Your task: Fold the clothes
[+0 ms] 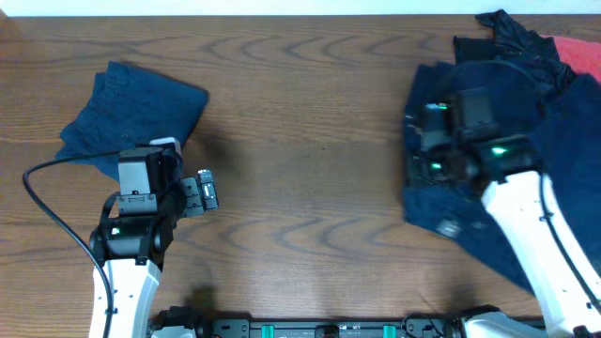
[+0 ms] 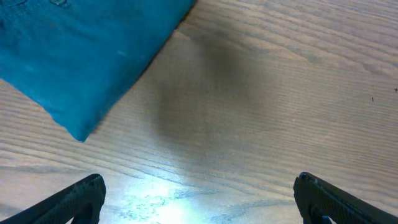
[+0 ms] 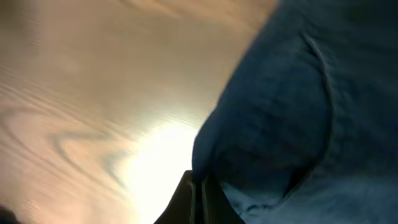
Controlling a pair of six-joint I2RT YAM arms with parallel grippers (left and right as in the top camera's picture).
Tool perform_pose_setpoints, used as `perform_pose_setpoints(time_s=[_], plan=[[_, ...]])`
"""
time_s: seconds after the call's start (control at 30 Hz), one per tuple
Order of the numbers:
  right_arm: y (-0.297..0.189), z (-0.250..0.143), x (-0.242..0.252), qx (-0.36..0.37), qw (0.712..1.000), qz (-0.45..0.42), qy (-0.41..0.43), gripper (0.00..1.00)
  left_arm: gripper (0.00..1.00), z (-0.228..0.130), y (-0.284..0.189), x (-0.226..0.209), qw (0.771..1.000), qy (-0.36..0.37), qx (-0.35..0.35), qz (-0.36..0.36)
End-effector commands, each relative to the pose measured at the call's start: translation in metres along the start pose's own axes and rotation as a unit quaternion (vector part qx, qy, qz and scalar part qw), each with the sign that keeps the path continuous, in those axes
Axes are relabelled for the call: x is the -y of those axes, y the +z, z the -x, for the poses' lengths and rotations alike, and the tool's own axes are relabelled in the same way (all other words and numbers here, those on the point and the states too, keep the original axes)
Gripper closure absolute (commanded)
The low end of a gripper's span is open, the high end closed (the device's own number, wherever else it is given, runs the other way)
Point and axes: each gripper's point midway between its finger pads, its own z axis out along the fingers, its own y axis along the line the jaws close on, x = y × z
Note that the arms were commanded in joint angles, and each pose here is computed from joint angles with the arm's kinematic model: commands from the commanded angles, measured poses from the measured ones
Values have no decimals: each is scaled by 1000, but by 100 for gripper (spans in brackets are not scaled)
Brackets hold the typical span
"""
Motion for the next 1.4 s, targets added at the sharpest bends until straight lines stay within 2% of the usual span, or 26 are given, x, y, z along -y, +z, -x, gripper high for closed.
perform_pose_setpoints(time_s=[0.0,0.17,0.23,0.33,0.37,0.4,0.63,0.77,0.93,1.13,1.37], plan=[[22,14,-50,13,998,61,-25,99,2,7,-4,2,1000,-4,9,-3],[67,44,-99,56,991,101,-70,97,2,7,-4,2,1000,-4,9,-3],[84,54,-116,75,987,114,-90,77,2,7,-4,2,1000,-4,9,-3],[98,68,-118,103,984,102,-101,30,2,7,-4,7,1000,-4,8,-18],[98,73,-111,110,985,87,-97,12,2,7,-4,12,999,-4,7,-32],[96,78,-101,119,987,68,-90,1,2,7,-5,18,999,-3,7,-48],[38,88,-19,139,990,-4,-8,1,2,9,-5,58,987,4,-3,-158],[-2,70,35,131,989,-46,54,1,2,-2,8,83,979,-13,-47,-196],[-36,40,94,116,980,-93,135,1,2,-22,29,128,964,10,-103,-246],[-49,9,132,86,967,-122,205,1,2,-35,62,174,953,29,-127,-274],[-55,-5,149,73,959,-136,236,1,2,-40,108,208,948,16,-125,-293]])
